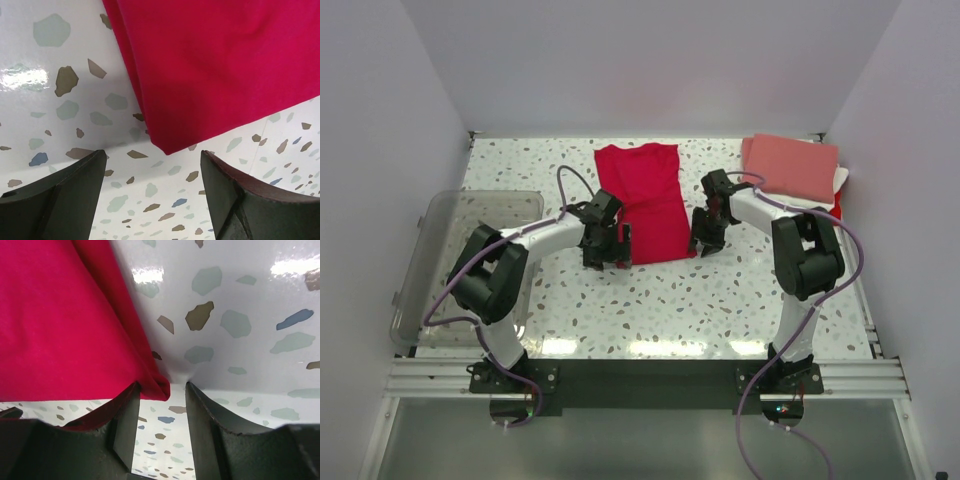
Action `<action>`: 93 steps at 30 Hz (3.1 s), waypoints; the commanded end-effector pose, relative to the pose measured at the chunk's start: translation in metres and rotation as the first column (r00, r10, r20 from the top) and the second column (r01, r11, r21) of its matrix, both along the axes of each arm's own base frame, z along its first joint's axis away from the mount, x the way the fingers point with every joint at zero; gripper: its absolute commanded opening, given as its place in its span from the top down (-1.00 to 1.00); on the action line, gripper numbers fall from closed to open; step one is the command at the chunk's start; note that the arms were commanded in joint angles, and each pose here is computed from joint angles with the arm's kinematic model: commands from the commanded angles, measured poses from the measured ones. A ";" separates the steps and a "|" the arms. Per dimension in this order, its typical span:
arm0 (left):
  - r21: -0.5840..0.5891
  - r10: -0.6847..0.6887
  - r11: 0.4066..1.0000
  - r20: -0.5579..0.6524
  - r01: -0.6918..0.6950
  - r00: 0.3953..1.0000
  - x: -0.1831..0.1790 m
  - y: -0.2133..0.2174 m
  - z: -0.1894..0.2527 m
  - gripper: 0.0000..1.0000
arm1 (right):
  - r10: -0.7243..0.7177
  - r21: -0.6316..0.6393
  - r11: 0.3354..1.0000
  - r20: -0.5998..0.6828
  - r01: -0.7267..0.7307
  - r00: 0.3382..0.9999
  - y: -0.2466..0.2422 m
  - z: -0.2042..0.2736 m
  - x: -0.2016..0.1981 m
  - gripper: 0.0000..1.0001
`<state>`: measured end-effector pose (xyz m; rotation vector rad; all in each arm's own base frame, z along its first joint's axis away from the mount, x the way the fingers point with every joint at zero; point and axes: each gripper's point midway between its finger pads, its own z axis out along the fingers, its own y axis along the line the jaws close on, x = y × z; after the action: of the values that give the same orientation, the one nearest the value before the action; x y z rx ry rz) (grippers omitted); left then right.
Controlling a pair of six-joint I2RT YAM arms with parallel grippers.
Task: Fold and stack the t-shirts
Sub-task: Fold the tshirt
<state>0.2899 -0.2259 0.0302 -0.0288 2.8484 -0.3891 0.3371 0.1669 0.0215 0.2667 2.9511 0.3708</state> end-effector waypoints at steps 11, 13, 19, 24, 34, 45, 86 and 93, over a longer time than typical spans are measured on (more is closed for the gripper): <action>-0.015 0.040 0.999 0.064 -0.039 0.997 0.009 -0.002 0.003 -0.35 | 0.014 0.045 0.999 0.007 -0.014 1.000 0.011 0.003 -0.007 0.34; -0.023 0.040 0.999 0.081 -0.039 0.996 0.012 -0.004 0.005 -0.30 | 0.014 0.045 0.999 0.007 -0.015 1.000 0.011 0.004 -0.007 0.35; -0.036 0.076 0.997 0.139 -0.072 0.987 0.025 -0.005 0.015 -0.24 | 0.024 0.044 0.999 0.000 -0.024 1.000 0.012 0.002 -0.010 0.38; -0.017 0.061 0.998 0.102 -0.059 0.993 0.022 -0.006 0.003 -0.07 | 0.026 0.045 0.999 -0.006 -0.026 1.000 0.013 0.001 -0.013 0.42; -0.007 0.045 0.999 0.077 -0.045 0.996 0.012 -0.005 -0.007 0.30 | 0.032 0.049 0.998 -0.009 -0.031 0.999 0.015 0.000 -0.016 0.51; 0.001 0.013 1.000 0.079 -0.013 0.997 0.007 -0.003 -0.013 1.00 | 0.048 0.070 0.996 -0.022 -0.046 0.999 0.021 0.001 -0.023 0.89; -0.364 -0.211 0.875 0.309 0.321 0.927 -0.134 -0.017 0.160 1.00 | 0.212 0.075 0.974 0.044 -0.214 0.976 -0.007 0.160 -0.180 1.00; -0.409 -0.173 0.860 0.326 0.304 0.929 -0.137 -0.034 0.189 1.00 | 0.189 0.091 0.975 0.136 -0.202 0.973 -0.005 0.205 -0.173 1.00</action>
<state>0.1471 -0.2525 0.1920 0.3497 2.4724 -0.9760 0.1653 0.1619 0.2001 -0.0486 2.8836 0.5227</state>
